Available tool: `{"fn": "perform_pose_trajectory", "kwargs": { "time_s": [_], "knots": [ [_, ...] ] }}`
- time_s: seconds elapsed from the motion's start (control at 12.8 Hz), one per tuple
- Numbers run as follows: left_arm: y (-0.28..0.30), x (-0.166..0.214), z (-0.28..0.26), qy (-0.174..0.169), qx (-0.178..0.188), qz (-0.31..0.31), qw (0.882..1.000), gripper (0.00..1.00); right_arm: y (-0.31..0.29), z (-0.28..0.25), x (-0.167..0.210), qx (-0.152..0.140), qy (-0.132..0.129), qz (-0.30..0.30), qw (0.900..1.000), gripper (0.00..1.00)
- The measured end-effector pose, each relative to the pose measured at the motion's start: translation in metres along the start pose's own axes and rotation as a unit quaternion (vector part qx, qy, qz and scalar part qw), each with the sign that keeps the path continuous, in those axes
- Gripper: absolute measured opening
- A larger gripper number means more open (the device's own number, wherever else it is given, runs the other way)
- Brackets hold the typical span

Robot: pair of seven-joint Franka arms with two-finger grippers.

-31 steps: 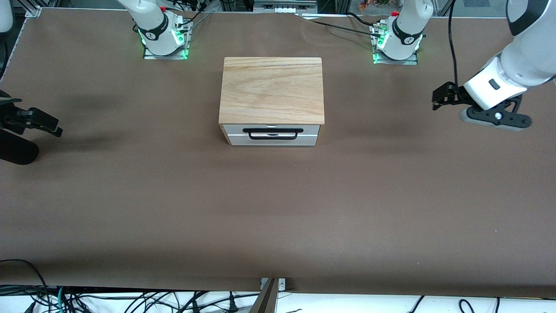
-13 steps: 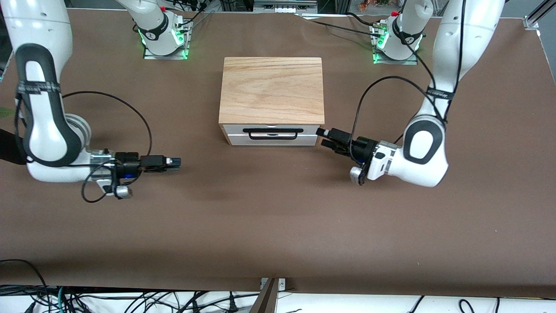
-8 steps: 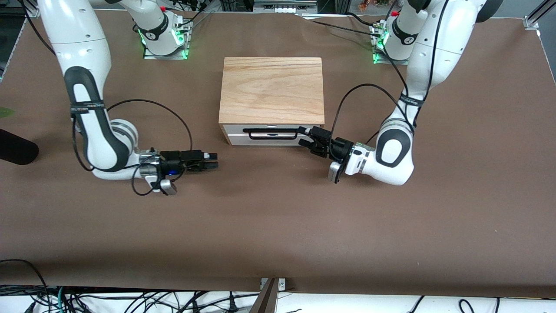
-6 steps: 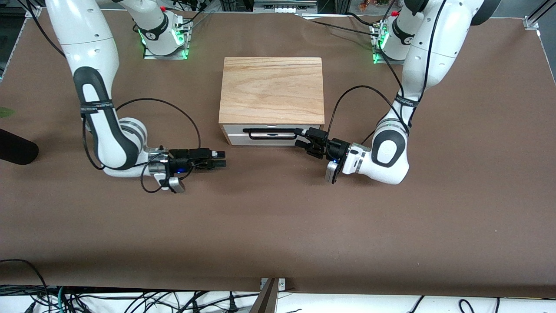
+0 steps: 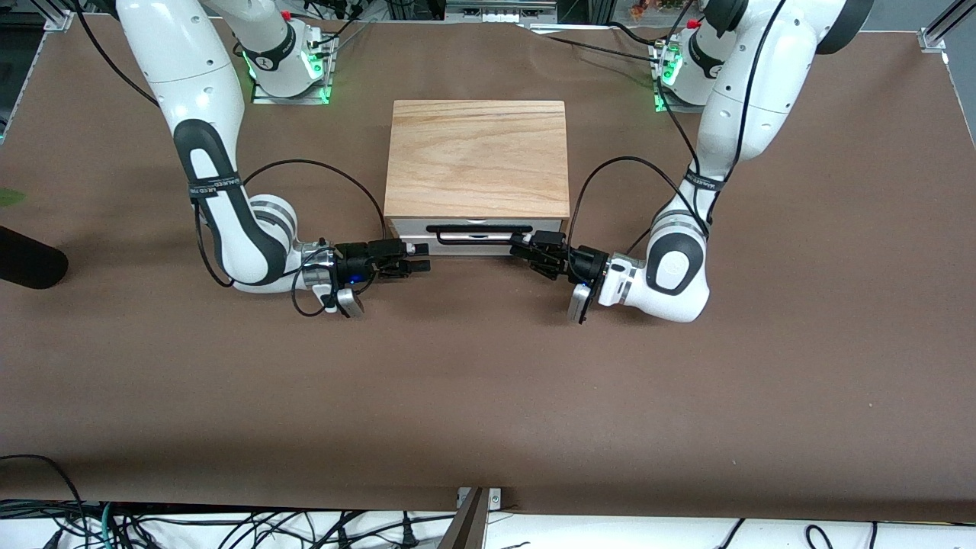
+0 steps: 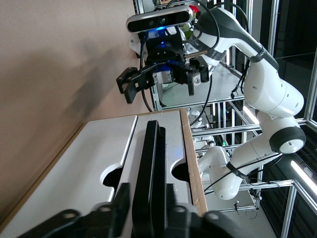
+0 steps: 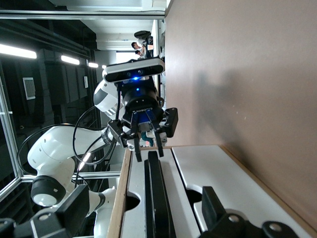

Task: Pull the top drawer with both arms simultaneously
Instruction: 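Close both grippers on the ends of the black drawer handle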

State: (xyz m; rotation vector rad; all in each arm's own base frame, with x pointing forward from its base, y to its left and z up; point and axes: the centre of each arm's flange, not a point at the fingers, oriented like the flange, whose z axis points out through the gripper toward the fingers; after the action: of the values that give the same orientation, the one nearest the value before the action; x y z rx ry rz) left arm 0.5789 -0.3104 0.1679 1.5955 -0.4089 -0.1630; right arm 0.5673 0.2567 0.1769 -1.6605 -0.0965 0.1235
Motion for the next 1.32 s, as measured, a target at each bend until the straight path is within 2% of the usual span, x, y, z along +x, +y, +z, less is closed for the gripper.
{"fn": "perform_pose_trajectory", "kwargs": {
  "time_s": [0.08, 0.16, 0.47, 0.55, 0.62, 0.78, 0.94, 1.09, 1.17, 1.32],
  "knots": [
    [-0.003, -0.001, 0.002, 0.000, 0.002, -0.002, 1.000, 0.20, 0.002, 0.005, -0.005, 0.004, -0.005, 0.003, 1.000, 1.00],
    [-0.004, -0.001, 0.002, 0.001, 0.000, -0.004, 1.000, 0.18, 0.004, 0.011, -0.009, 0.007, -0.010, 0.006, 1.000, 1.00],
    [-0.004, -0.002, 0.002, 0.001, 0.000, -0.004, 1.000, 0.18, 0.008, 0.024, -0.021, 0.015, -0.022, 0.008, 1.000, 1.00],
    [-0.004, -0.002, 0.002, 0.001, 0.000, -0.005, 1.000, 0.18, 0.010, 0.024, -0.022, 0.016, -0.023, 0.010, 1.000, 0.95],
    [-0.004, -0.002, 0.002, 0.001, 0.000, -0.005, 1.000, 0.18, 0.011, 0.024, -0.024, 0.016, -0.023, 0.008, 1.000, 0.95],
    [-0.004, -0.002, 0.002, 0.001, 0.000, -0.005, 1.000, 0.18, 0.011, 0.024, -0.026, 0.020, -0.026, -0.002, 0.999, 0.78],
    [-0.004, -0.002, 0.002, 0.001, 0.000, -0.005, 1.000, 0.18, 0.012, 0.025, -0.028, 0.022, -0.027, -0.003, 0.999, 0.52],
    [-0.004, -0.002, 0.002, 0.001, -0.001, -0.005, 1.000, 0.18, 0.013, 0.024, -0.028, 0.020, -0.027, -0.003, 0.999, 0.30],
    [-0.004, -0.002, 0.002, 0.001, -0.001, -0.005, 1.000, 0.18, 0.016, 0.024, -0.029, 0.017, -0.025, -0.003, 1.000, 0.22],
    [-0.005, -0.002, 0.002, 0.002, -0.001, -0.006, 1.000, 0.18, 0.017, 0.024, -0.029, 0.018, -0.023, -0.013, 0.999, 0.18]
  ]
}}
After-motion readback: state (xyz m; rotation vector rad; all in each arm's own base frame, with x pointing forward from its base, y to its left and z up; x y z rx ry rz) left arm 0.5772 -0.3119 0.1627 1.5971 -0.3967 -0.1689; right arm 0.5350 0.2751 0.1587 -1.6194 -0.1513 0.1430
